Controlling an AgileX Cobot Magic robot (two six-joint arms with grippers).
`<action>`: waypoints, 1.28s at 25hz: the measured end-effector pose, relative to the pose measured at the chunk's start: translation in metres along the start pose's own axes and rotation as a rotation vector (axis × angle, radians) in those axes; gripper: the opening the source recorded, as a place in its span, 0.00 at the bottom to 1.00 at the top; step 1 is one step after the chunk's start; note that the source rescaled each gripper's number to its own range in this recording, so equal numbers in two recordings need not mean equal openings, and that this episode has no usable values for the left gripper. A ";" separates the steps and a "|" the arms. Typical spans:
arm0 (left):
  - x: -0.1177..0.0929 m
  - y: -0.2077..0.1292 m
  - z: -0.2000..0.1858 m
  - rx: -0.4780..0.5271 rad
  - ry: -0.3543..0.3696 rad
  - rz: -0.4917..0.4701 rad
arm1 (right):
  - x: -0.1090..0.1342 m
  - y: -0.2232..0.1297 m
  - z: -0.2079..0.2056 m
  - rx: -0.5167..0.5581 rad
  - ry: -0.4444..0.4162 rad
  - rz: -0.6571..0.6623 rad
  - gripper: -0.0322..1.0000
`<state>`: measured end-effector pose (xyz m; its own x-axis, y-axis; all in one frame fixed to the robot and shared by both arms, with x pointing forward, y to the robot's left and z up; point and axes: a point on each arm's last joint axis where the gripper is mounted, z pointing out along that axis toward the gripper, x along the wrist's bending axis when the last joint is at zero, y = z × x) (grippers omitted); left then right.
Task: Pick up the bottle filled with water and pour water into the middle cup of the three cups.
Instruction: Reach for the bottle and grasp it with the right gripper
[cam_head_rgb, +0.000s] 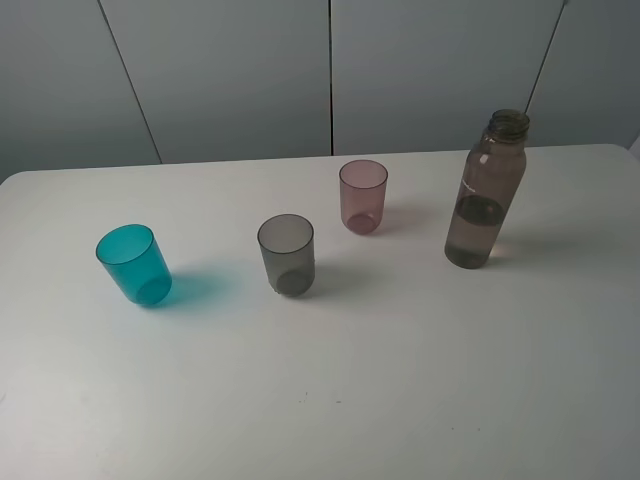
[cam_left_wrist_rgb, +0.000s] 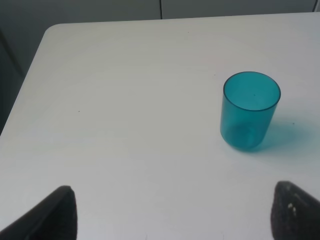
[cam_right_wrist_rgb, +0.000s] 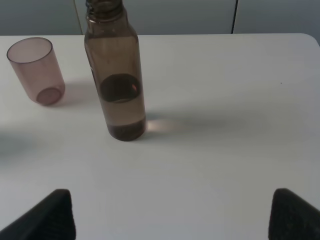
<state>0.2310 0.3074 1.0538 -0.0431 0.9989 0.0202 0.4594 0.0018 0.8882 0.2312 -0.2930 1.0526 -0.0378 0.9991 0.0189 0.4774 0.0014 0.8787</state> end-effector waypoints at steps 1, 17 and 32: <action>0.000 0.000 0.000 0.000 0.000 0.000 | 0.000 0.000 0.000 0.000 0.000 0.000 0.50; 0.000 0.000 0.000 0.000 0.000 0.000 | 0.000 0.000 0.000 0.000 0.000 0.000 0.50; 0.000 0.000 0.000 0.000 0.000 0.000 | 0.000 0.000 0.000 0.000 0.002 0.001 0.50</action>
<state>0.2310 0.3074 1.0538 -0.0431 0.9989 0.0202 0.4594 0.0018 0.8882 0.2312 -0.2928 1.0526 -0.0388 0.9990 0.0205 0.4774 0.0005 0.8787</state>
